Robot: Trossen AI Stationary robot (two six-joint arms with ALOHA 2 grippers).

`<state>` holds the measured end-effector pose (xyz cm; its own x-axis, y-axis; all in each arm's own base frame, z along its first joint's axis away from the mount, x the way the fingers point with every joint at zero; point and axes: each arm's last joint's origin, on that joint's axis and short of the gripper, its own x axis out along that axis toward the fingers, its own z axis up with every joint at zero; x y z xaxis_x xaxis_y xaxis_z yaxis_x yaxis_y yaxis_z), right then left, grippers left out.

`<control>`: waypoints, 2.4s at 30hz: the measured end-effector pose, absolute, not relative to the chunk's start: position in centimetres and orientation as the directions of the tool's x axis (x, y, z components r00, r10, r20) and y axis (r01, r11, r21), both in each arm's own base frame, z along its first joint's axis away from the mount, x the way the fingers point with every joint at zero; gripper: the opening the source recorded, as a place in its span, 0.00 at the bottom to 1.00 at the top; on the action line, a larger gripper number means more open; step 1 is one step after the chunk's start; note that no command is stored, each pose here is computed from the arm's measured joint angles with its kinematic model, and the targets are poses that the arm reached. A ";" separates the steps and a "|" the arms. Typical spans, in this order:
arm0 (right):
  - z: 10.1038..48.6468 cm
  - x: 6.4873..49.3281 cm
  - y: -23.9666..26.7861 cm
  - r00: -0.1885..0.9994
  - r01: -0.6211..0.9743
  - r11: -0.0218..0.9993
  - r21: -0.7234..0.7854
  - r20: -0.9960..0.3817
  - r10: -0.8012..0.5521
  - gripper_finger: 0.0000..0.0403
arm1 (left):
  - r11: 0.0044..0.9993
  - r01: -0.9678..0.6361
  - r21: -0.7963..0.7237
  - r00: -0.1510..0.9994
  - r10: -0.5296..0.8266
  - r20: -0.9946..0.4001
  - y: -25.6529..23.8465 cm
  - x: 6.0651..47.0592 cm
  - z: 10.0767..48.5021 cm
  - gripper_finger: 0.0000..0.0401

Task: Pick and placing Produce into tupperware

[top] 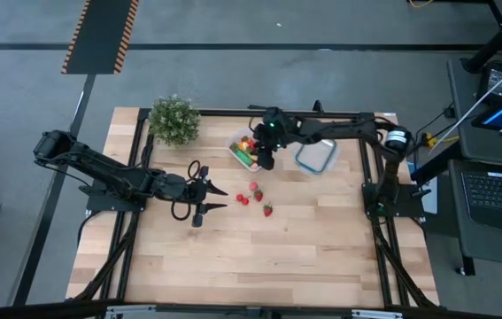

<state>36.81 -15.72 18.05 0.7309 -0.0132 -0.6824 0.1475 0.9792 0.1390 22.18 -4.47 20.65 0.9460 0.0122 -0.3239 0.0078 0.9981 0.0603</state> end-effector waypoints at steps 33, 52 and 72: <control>15.7 38.5 -20.9 0.707 0.242 0.959 0.148 -0.703 -0.070 0.32 | 0.998 0.007 0.060 0.946 0.013 -0.324 -4.5 22.2 20.7 0.38; 16.8 39.4 -20.7 0.761 0.287 0.934 0.211 -0.643 -0.088 0.42 | 0.998 0.008 0.060 0.946 0.012 -0.324 -4.5 22.2 20.7 0.38; 21.1 38.7 -13.7 0.689 0.064 0.931 0.359 -0.691 0.219 0.38 | 0.999 0.005 0.052 0.946 0.012 -0.323 -4.5 22.2 20.7 0.38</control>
